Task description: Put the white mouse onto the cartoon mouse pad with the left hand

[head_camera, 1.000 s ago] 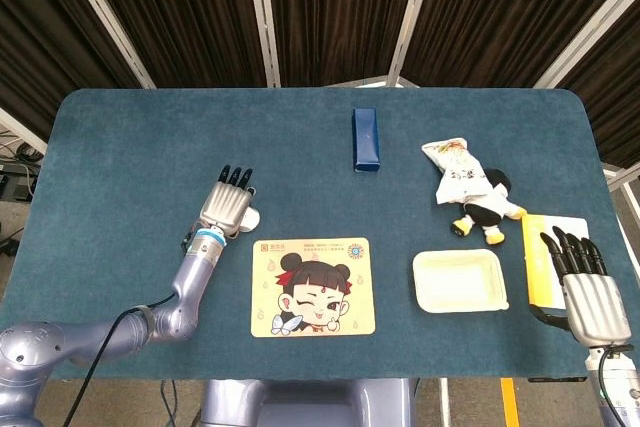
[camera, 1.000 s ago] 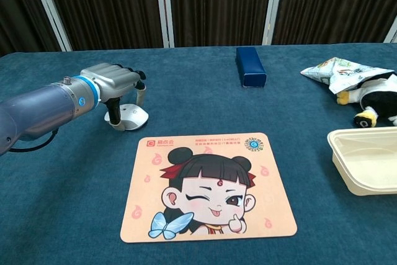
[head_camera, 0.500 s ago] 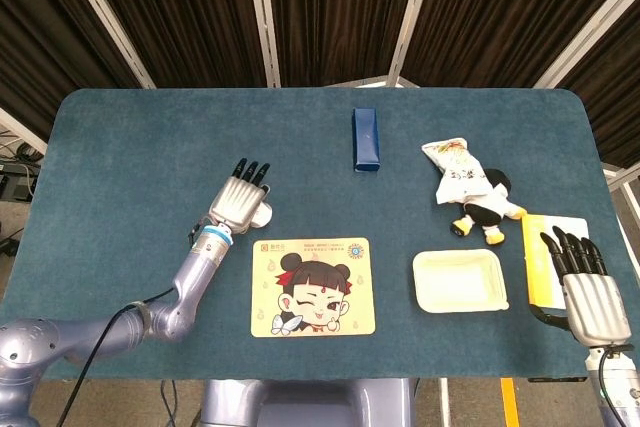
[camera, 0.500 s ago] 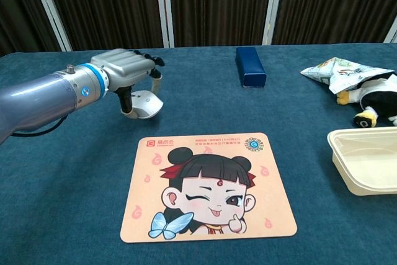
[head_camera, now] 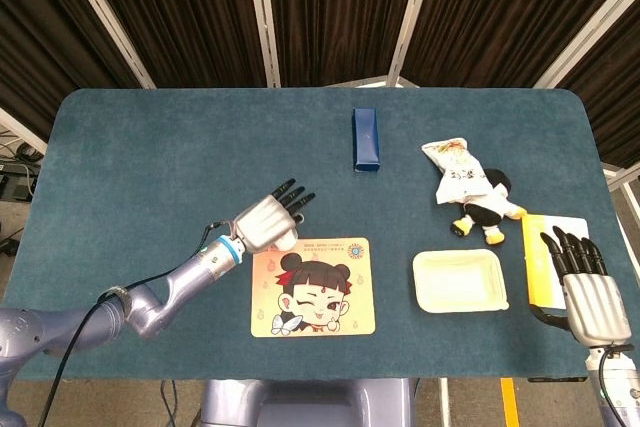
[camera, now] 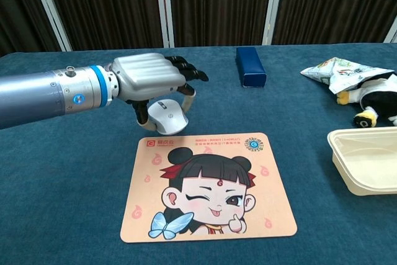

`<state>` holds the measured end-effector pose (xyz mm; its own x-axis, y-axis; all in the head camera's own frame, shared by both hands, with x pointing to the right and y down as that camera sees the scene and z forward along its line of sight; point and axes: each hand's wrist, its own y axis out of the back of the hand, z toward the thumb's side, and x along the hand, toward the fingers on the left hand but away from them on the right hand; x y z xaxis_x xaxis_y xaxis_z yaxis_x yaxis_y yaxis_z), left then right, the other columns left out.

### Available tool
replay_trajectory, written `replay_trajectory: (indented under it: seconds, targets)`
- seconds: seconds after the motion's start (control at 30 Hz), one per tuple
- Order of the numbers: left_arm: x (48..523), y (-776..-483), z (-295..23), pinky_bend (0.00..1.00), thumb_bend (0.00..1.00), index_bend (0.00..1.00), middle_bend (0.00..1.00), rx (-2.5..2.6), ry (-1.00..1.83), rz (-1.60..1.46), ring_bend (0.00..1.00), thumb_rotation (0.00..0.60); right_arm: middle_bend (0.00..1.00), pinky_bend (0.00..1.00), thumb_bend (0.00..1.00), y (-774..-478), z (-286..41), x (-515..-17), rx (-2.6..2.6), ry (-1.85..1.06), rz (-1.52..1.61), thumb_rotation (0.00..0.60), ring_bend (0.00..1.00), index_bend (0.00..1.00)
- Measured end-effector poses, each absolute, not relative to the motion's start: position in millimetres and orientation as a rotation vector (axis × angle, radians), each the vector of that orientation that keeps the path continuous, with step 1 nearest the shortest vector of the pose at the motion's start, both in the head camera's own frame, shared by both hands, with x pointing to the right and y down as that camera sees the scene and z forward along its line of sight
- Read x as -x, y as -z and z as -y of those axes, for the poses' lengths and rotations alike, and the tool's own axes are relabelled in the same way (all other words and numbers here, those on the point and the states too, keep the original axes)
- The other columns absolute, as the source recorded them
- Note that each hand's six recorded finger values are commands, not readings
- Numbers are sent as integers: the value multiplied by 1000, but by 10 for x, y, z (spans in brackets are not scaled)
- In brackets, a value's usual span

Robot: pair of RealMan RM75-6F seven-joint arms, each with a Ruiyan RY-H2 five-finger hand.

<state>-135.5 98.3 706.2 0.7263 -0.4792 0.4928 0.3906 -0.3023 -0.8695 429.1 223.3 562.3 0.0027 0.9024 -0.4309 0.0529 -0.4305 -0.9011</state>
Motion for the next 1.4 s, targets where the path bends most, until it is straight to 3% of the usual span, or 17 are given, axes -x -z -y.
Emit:
replay_trajectory:
  seconds: [0.6,0.9,1.4]
  targets:
    - [1145,-7037,-1462,0,273,561,0,1630,510,149,0,600,0,0,98,-5623,-2232,-4291,1570,-1512,1011,600,0,20]
    - [1022,-7062,-1615,0,274,549,0,1632,472,188,0,600,0,0,96,-5622,-2232,-4292,1574,-1512,1011,600,0,20]
    - [929,-7099,-1747,0,262,273,0,1618,481,212,0,600,0,0,97,-5623,-2232,-4292,1576,-1512,1011,600,0,20]
